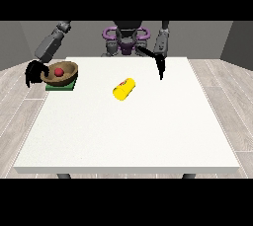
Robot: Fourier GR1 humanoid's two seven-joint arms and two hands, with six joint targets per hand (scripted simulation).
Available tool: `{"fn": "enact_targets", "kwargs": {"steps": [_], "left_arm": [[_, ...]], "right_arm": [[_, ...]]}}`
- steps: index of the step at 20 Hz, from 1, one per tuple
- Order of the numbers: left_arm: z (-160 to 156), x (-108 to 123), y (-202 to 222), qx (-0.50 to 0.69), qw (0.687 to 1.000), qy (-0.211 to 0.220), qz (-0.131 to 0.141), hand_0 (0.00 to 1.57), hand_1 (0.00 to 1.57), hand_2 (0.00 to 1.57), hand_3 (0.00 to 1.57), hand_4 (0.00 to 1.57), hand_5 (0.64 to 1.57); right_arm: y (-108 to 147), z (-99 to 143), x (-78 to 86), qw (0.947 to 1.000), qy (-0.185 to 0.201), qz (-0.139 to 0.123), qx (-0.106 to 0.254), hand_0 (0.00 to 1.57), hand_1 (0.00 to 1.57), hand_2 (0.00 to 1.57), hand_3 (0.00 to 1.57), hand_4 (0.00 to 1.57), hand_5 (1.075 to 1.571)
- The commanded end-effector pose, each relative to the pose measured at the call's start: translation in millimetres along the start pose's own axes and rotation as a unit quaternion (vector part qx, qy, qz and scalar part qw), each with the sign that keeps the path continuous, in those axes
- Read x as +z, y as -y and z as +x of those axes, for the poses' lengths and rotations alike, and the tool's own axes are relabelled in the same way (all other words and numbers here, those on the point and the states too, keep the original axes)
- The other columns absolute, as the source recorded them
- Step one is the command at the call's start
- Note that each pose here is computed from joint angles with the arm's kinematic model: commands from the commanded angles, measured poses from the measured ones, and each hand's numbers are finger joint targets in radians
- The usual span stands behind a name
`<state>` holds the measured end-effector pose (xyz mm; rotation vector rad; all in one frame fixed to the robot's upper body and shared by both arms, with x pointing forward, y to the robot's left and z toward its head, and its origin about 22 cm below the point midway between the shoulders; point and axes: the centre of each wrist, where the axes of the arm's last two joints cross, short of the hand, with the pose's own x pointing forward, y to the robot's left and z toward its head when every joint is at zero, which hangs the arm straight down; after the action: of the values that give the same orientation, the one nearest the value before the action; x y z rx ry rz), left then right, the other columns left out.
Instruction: Pick the cup and pour the ball into the bowl, then pick the bowl and place it on the pad
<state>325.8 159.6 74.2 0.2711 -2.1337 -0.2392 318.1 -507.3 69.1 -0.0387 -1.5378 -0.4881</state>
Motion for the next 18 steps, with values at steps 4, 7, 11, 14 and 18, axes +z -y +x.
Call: {"fn": "enact_targets", "kwargs": {"steps": [4,7,11,14,18], "left_arm": [[25.9,13.1,-3.4,0.001,1.0,0.028,0.006,0.0,0.0,0.0,0.0,0.0,0.696],[30.6,15.9,-7.4,-0.001,0.999,0.035,0.014,0.0,0.0,0.0,0.0,0.0,0.684],[35.1,16.6,-9.8,-0.006,1.0,0.007,0.006,0.0,0.0,0.0,0.0,0.0,0.686],[27.2,18.4,-2.8,0.004,1.0,-0.017,0.017,0.0,0.0,0.0,0.0,0.0,0.692],[9.3,28.0,-2.7,0.012,0.999,-0.053,0.0,0.0,0.0,0.0,0.0,0.0,0.692]], "right_arm": [[3.6,34.8,-7.3,0.9992,0.027,-0.004,-0.028,1.57,1.57,1.57,0.0,0.6,1.561],[3.0,38.0,-7.9,0.9991,0.038,0.009,-0.015,1.57,1.57,1.57,0.0,0.43,1.57],[6.7,41.2,-6.0,0.9995,0.012,0.007,0.029,1.57,1.57,1.57,0.7,0.4,1.567],[5.5,26.7,-4.2,0.9985,-0.018,0.025,0.045,1.57,1.57,1.57,0.96,0.43,1.557],[6.5,-12.3,5.4,0.9962,-0.052,0.013,0.068,1.57,1.57,1.57,0.98,0.42,1.55]]}}
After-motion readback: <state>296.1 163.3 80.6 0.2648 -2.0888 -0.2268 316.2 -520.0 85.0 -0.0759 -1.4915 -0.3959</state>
